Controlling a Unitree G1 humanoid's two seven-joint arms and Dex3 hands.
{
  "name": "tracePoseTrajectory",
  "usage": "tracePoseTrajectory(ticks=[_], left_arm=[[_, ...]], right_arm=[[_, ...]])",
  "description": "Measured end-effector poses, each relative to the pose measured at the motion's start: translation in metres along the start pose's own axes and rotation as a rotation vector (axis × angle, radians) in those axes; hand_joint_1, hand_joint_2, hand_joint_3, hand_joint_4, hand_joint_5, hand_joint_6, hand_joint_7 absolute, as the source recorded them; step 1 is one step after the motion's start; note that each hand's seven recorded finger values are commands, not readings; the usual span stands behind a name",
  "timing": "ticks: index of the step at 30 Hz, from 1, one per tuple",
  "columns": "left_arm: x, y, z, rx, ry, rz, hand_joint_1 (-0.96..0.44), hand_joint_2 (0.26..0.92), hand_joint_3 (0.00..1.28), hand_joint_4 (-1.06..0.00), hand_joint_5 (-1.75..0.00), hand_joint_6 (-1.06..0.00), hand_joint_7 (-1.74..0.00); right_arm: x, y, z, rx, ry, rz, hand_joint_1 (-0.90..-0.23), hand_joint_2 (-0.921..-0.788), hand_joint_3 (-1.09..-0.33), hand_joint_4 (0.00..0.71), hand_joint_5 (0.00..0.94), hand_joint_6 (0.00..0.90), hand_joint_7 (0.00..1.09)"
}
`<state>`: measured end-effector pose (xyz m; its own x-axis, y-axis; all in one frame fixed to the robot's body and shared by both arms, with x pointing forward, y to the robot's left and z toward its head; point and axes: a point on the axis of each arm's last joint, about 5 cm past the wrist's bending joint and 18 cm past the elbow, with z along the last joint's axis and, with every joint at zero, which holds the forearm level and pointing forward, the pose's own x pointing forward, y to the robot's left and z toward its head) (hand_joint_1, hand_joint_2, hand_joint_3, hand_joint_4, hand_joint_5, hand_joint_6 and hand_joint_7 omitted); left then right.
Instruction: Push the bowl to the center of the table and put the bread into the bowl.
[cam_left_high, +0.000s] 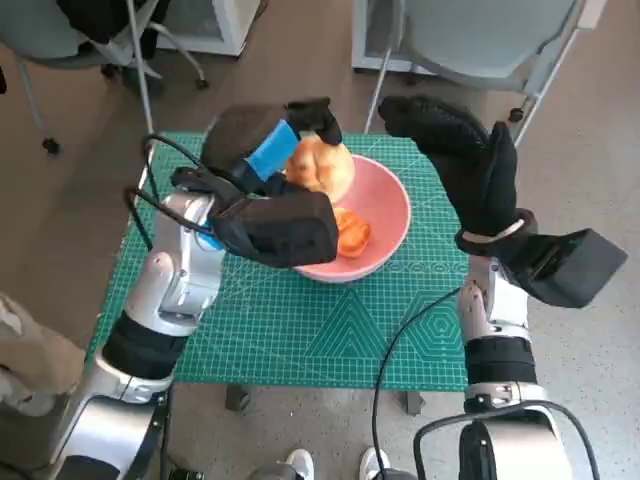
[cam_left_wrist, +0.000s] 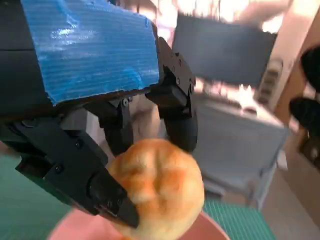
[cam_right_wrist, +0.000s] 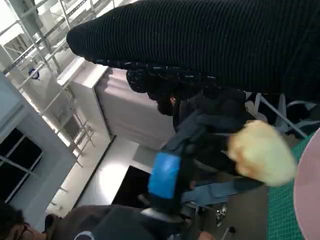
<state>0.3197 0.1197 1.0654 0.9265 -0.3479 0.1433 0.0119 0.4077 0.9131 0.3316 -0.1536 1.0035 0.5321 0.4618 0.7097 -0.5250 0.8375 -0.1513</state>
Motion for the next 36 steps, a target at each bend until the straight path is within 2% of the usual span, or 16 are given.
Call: tracePoseTrajectory(ticks=[1,3,6,18,22,27,33,36], left_arm=[[0.001,-0.001,-0.001,-0.012,0.001,-0.021,-0.14,0.833,0.04,-0.11,-0.1,-0.16,-0.24],[0.002,-0.002,-0.002,-0.028,0.003,-0.048,-0.18,0.827,0.03,-0.06,-0.06,-0.15,-0.18],[0.003,-0.004,-0.005,-0.036,0.009,-0.072,-0.25,0.827,0.02,-0.02,-0.02,-0.14,-0.14],[0.004,-0.008,-0.011,-0.016,-0.023,-0.066,-0.42,0.837,0.01,0.0,0.0,-0.13,-0.09],[0.004,-0.008,-0.013,-0.006,-0.028,-0.062,-0.5,0.867,0.02,0.0,0.0,-0.11,-0.08],[0.003,-0.008,-0.016,0.008,-0.031,-0.056,-0.61,0.912,0.08,0.0,0.0,-0.1,-0.07],[0.001,-0.003,-0.02,0.014,-0.05,-0.026,-0.68,0.92,0.21,0.0,0.0,-0.1,-0.07],[-0.004,0.001,-0.024,-0.037,-0.06,0.018,-0.69,0.921,0.27,0.0,0.0,-0.1,-0.06]], right_arm=[[0.0,0.0,0.0,0.0,-0.001,-0.001,-0.736,-0.921,-0.882,0.034,0.006,-0.001,0.19],[-0.0001,0.0,0.0,0.0,-0.002,-0.002,-0.736,-0.921,-0.882,0.036,0.007,-0.001,0.19],[-0.0001,0.0,0.0,0.0,-0.003,-0.003,-0.736,-0.921,-0.881,0.038,0.007,-0.001,0.19],[0.0002,0.0,0.0,0.0,-0.005,-0.002,-0.736,-0.921,-0.879,0.039,0.006,-0.001,0.19],[0.0002,0.0,0.0,0.0,-0.006,-0.001,-0.736,-0.921,-0.879,0.037,0.004,-0.001,0.19],[0.0006,0.0,0.001,-0.001,-0.007,0.001,-0.736,-0.921,-0.88,0.036,0.004,-0.001,0.19],[0.0021,0.0,0.002,-0.006,-0.017,0.004,-0.737,-0.921,-0.879,0.037,0.004,-0.001,0.19],[0.0036,0.001,0.004,-0.01,-0.026,0.008,-0.737,-0.921,-0.878,0.037,0.004,-0.001,0.19]])
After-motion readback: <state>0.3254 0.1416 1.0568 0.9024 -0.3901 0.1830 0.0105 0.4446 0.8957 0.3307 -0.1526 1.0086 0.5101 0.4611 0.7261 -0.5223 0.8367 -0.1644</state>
